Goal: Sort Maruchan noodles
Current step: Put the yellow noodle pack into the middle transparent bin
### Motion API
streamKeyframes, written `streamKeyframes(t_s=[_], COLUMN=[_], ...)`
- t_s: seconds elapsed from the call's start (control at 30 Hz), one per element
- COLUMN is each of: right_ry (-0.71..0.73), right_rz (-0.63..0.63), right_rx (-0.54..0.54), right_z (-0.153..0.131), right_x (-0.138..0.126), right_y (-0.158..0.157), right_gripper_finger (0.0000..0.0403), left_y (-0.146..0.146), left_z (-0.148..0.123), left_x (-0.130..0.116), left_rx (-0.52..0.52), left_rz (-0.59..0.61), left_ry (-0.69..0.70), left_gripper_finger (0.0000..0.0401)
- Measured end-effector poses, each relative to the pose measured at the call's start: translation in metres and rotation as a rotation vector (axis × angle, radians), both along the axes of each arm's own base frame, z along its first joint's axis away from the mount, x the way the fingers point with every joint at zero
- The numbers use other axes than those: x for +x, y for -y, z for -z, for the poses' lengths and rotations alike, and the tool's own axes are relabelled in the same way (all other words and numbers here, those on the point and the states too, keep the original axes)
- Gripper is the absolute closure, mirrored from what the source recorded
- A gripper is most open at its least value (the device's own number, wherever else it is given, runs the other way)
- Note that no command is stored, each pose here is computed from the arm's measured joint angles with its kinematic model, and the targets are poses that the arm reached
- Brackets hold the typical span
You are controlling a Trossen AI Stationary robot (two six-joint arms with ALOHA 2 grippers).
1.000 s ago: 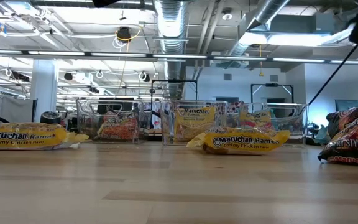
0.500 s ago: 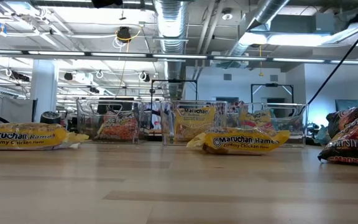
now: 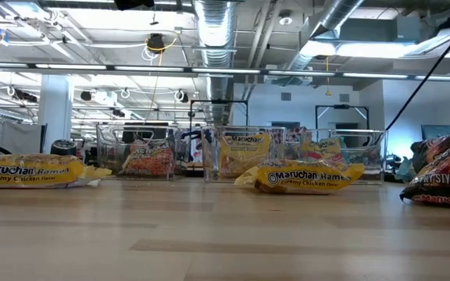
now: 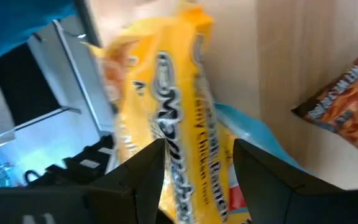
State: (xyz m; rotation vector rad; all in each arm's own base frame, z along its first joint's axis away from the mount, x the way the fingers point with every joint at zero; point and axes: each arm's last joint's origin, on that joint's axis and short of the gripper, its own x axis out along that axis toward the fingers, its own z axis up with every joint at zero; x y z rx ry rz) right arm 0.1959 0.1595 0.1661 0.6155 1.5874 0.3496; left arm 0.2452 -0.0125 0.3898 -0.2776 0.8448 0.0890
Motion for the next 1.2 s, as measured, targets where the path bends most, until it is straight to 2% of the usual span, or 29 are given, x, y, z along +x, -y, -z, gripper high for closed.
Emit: streamKeyframes(t_s=[0.4, 0.53, 0.83, 0.9, 1.2], right_ry=[-0.048, -0.038, -0.017, -0.016, 0.056], right_rz=[-0.033, -0.036, -0.054, -0.057, -0.099], right_rx=[0.006, 0.013, 0.034, 0.038, 0.060], right_z=[0.019, 0.019, 0.018, 0.017, 0.001], right_x=[0.004, 0.004, 0.005, 0.005, 0.015], right_y=[-0.011, -0.012, -0.014, -0.014, -0.021], right_gripper_finger=[0.0196, 0.0238, 0.0382, 0.0394, 0.0399], left_y=[0.000, 0.000, 0.000, 0.000, 0.000], left_z=[0.000, 0.000, 0.000, 0.000, 0.000], left_x=[0.000, 0.000, 0.001, 0.001, 0.001], left_rx=[-0.001, -0.003, -0.007, -0.007, -0.007], left_rz=[-0.010, -0.023, -0.028, -0.028, -0.028], left_ry=[0.005, 0.005, 0.007, 0.007, 0.007], left_gripper_finger=[0.0239, 0.0239, 0.0239, 0.0239, 0.0239])
